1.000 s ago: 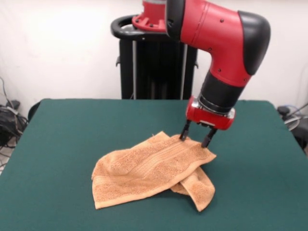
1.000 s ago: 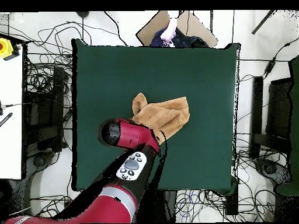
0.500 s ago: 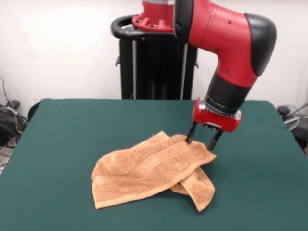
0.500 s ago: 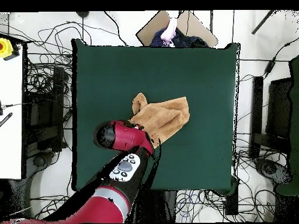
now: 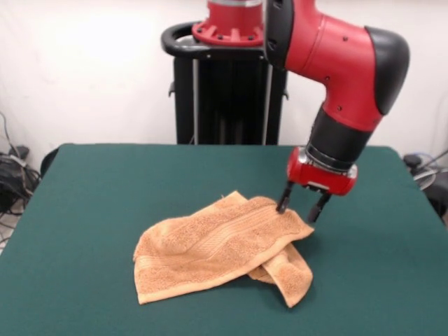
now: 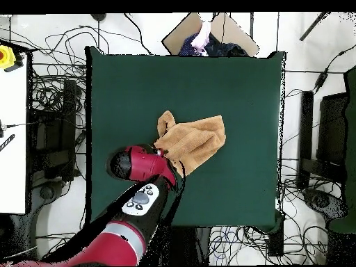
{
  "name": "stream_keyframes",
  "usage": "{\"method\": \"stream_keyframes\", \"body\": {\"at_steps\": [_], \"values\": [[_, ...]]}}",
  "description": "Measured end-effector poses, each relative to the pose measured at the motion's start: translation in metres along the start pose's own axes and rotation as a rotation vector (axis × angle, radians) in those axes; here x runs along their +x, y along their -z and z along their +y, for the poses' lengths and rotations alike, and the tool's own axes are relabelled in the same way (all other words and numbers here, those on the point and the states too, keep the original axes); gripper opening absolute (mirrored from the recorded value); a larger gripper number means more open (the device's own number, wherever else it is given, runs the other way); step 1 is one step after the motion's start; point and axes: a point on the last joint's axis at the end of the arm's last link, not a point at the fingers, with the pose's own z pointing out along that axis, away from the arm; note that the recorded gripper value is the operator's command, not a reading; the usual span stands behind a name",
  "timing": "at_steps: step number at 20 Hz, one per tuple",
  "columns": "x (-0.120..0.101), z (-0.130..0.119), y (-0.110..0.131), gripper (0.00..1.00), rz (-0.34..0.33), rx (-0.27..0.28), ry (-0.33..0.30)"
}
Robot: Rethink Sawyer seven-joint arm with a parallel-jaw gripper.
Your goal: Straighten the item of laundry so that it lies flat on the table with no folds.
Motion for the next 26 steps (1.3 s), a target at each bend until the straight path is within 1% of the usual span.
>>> {"method": "stream_keyframes", "body": {"at_steps": [6, 11, 16, 24, 26], "values": [[0.002, 0.002, -0.007, 1.00, 0.010, 0.003, -0.005], [0.002, 0.002, -0.020, 1.00, 0.019, 0.008, -0.011], [0.003, 0.001, -0.026, 1.00, 0.013, 0.013, -0.011], [-0.002, 0.001, -0.021, 1.00, -0.012, 0.012, -0.013], [-0.007, 0.000, -0.014, 1.00, -0.025, 0.008, -0.018]]}}
